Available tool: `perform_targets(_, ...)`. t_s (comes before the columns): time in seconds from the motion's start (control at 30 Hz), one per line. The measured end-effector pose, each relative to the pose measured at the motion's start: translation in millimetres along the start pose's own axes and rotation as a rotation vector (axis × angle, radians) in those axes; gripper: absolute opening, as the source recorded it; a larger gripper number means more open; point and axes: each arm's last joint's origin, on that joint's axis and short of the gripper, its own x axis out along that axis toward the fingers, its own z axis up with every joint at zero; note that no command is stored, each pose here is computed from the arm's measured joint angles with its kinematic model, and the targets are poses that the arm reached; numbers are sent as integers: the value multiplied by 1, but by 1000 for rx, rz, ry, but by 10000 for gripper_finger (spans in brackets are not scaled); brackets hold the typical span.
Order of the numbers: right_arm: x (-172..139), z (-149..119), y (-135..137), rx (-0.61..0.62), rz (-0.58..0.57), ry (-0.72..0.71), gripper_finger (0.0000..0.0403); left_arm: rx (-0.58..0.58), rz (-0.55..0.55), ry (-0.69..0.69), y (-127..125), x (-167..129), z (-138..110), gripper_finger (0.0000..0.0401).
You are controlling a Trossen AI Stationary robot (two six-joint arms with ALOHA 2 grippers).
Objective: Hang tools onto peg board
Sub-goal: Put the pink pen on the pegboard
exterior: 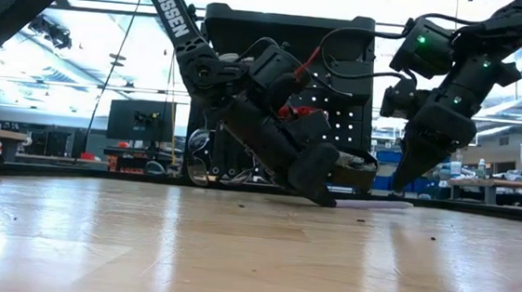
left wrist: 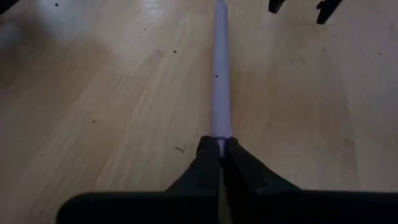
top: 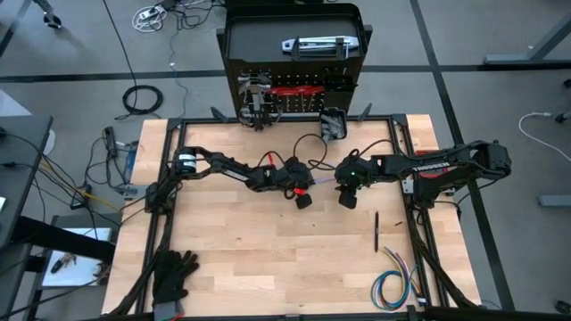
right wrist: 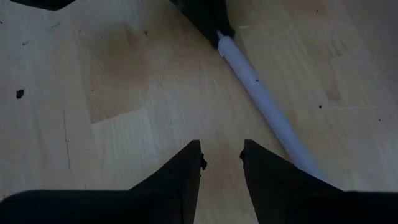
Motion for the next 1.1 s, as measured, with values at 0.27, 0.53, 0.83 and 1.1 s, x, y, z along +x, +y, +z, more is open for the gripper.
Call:
perform_targets(0.27, -10, 6, 0, -27, -31, 52, 129, 0, -61, 3, -1, -2, 2, 2)
perform_targets(0.53, -17, 10, -4, -132, -70, 113, 153, 47, -120, 65, -2, -11, 4, 1)
perform_targets(0.83, -9, 10, -10, -168, -67, 96, 213, 57, -116, 68, -3, -11, 4, 0)
perform_targets(1.1, 23, 9, -13, -200, -38, 129, 219, 57, -114, 67, -3, -11, 4, 0)
